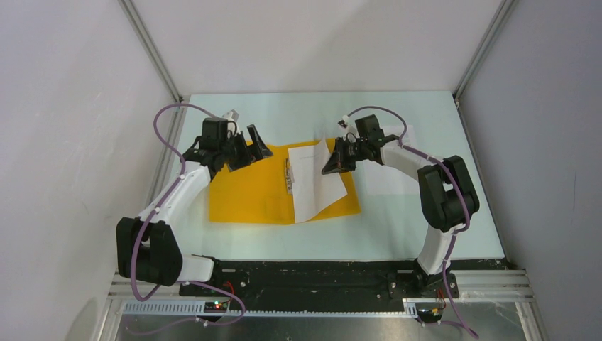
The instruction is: Put the files into the folder
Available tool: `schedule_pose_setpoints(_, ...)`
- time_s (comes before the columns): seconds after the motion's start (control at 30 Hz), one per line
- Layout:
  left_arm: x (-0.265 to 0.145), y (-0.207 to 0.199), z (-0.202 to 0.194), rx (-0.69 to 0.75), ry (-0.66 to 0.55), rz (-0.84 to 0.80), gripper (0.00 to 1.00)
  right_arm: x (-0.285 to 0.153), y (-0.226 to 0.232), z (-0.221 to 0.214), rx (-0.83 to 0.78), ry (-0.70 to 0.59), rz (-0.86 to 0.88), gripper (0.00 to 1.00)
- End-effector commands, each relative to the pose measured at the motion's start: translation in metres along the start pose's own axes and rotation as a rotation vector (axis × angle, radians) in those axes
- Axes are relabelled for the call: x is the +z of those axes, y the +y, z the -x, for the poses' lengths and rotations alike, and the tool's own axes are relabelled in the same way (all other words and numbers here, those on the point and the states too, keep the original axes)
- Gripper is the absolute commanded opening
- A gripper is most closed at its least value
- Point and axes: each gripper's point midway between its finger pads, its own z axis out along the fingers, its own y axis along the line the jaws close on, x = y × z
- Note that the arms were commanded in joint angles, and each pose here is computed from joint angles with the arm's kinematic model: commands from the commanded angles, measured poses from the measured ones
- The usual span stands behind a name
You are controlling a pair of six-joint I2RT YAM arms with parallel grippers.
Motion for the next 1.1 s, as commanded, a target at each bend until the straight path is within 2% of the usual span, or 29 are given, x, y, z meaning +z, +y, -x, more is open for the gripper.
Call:
schedule_pose_setpoints(0.0, -0.007, -0.006, 0.007, 0.015, -0.039, -0.017, 0.99, -0.004, 0.01, 0.0, -0.182, 0.003, 0.063, 0.0)
schedule_pose_setpoints(0.1, -0.006, -0.006, 0.007, 0.015, -0.039, -0.017, 0.99, -0.011, 0.016, -0.008, -0.331, 0.018, 0.088, 0.0)
schedule_pose_setpoints(0.3, -0.003, -0.005, 0.007, 0.013, -0.029, -0.014, 0.99, -0.017, 0.022, -0.014, -0.399, -0.014, 0.132, 0.0)
schedule_pose_setpoints(0.5, -0.001, -0.006, 0.008, 0.013, -0.026, -0.015, 0.98, -0.022, 0.028, -0.013, -0.367, -0.038, 0.165, 0.0)
schedule_pose_setpoints(0.63, -0.003, -0.006, 0.01, 0.022, -0.033, -0.016, 0.98, -0.033, 0.033, 0.004, -0.353, -0.104, 0.173, 0.0)
schedule_pose_setpoints(0.77, -0.002, -0.004, 0.007, 0.023, -0.029, -0.011, 0.98, -0.044, 0.045, 0.021, -0.249, -0.149, 0.239, 0.0)
schedule_pose_setpoints(0.9, -0.002, -0.003, 0.008, 0.026, -0.029, -0.008, 0.98, -0.047, 0.059, 0.024, -0.175, -0.132, 0.32, 0.0)
schedule_pose_setpoints(1.07, -0.001, -0.002, 0.009, 0.033, -0.03, -0.005, 0.98, -0.034, 0.039, 0.015, -0.137, -0.095, 0.265, 0.0)
